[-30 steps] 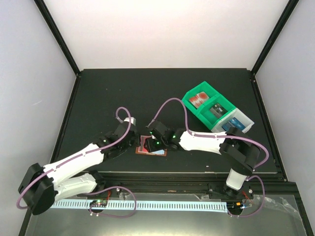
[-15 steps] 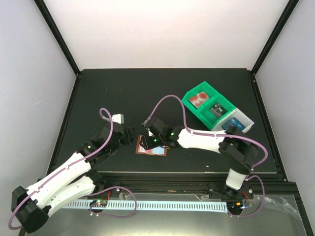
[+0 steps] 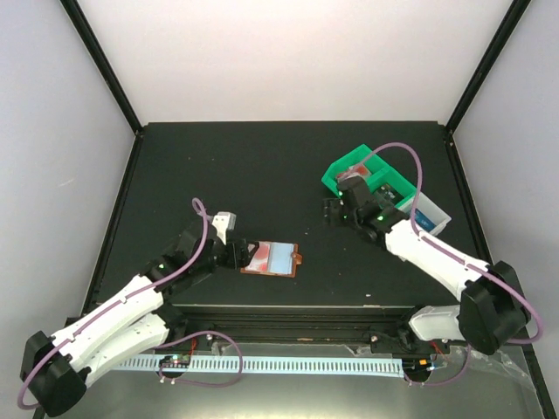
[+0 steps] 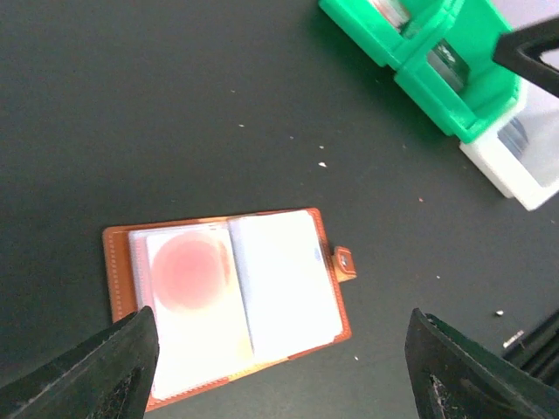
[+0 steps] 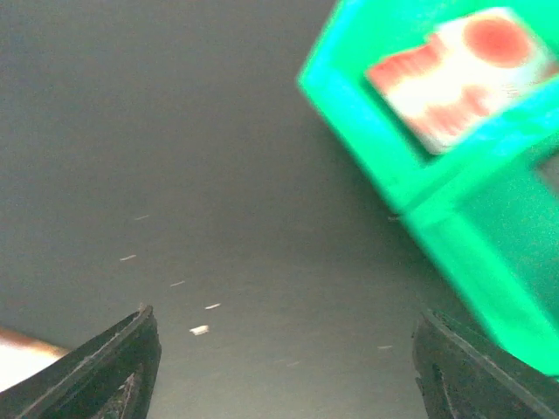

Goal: Put the credit cards into the card holder
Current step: Insert the credit card into the card holder, then adjust the storage box at the center of the board.

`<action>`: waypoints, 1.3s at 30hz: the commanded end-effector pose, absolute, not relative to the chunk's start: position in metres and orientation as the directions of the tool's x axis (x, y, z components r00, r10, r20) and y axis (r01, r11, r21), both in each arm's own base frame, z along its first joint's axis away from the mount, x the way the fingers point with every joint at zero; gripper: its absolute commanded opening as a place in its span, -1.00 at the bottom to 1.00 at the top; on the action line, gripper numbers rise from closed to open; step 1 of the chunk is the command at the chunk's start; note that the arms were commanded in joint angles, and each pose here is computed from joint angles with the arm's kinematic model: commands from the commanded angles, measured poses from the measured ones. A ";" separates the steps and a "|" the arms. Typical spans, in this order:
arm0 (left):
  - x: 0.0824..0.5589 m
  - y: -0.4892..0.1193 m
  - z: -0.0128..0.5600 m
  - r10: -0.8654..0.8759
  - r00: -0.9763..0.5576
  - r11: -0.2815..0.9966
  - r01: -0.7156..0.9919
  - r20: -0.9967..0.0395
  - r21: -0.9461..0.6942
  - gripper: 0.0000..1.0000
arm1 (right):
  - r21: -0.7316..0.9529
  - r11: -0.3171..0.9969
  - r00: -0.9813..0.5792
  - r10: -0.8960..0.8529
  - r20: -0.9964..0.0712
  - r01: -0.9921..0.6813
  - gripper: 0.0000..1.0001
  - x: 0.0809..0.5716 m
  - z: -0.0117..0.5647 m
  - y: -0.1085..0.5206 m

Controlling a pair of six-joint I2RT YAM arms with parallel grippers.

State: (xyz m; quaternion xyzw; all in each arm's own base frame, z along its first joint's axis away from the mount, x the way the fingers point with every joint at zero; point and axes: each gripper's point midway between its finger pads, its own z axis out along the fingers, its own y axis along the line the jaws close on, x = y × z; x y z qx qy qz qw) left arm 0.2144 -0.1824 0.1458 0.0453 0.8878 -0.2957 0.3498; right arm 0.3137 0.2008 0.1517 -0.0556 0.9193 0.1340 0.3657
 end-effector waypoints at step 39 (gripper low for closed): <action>0.226 -0.202 0.136 -0.070 -0.784 0.771 0.350 -0.617 -0.532 0.60 | 0.311 0.879 -0.873 -0.202 -0.444 -0.362 0.41 0.361 0.043 0.221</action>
